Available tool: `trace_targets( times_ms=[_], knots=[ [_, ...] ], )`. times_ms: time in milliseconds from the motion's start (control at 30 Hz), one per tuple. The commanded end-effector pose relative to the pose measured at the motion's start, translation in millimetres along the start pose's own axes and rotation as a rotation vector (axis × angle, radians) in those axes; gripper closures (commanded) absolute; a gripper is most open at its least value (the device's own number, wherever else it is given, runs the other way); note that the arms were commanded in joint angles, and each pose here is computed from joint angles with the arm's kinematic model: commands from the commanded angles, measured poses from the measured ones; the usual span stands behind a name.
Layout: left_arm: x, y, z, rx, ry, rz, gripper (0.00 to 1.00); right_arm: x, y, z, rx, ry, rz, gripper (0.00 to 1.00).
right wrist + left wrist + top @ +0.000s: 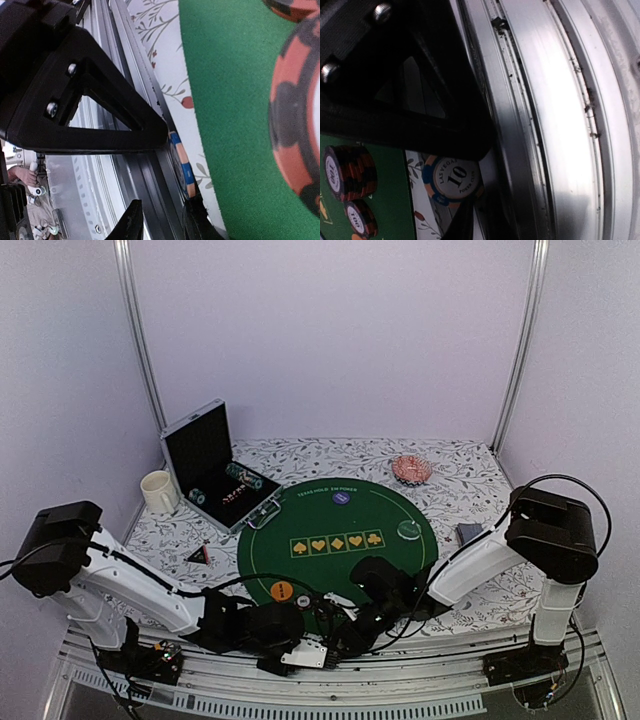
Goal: Distribute texas hold em gaming equipment
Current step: Pick up the poker chip from the corner of the board.
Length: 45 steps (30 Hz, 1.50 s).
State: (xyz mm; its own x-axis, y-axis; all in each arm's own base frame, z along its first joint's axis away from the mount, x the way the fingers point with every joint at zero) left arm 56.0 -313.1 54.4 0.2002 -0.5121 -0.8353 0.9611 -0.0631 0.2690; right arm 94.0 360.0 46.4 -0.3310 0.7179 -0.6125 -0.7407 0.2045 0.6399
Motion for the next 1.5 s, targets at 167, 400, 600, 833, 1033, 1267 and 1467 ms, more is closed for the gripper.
trace_targets(
  times_ms=[167,400,600,833,1033,1267,1467],
  knots=[
    [17.4,2.3,-18.6,0.018,0.105,0.039,0.90,8.8,-8.3,20.9,-0.026,-0.124,-0.001,0.70],
    [4.3,8.1,-13.0,-0.018,0.046,0.073,0.89,-12.7,-6.6,20.0,-0.018,-0.248,-0.089,0.73],
    [3.6,13.9,-22.3,0.011,0.048,0.107,0.88,-12.2,-16.6,9.8,0.047,-0.278,-0.121,0.73],
    [10.7,15.1,-23.1,-0.005,0.083,0.099,0.89,7.3,-14.6,8.7,0.020,-0.190,0.002,0.72],
    [6.4,16.5,-18.7,-0.011,0.056,0.103,0.89,12.4,-13.8,5.0,0.064,-0.155,0.049,0.75],
    [-2.4,21.0,-12.0,-0.041,0.040,0.120,0.89,2.4,-14.5,3.1,0.100,-0.161,-0.020,0.97],
    [-35.6,33.0,4.7,-0.088,-0.028,0.145,0.86,-13.5,-1.1,5.0,0.096,-0.140,-0.031,0.97]
  ],
)
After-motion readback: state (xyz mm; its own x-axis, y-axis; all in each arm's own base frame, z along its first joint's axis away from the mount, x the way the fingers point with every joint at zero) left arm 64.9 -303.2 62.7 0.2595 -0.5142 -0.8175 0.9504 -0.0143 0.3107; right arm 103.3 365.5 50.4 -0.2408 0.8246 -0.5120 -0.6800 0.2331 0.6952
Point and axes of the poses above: each gripper's point midway between its finger pads, its own x axis out along the fingers, its own y axis along the line the jaws close on, z = x × y, the point moved 7 cm from there along -x, back along the fingers, and after that the axes turned 9 degrees about -x, right-handed, at the moved point
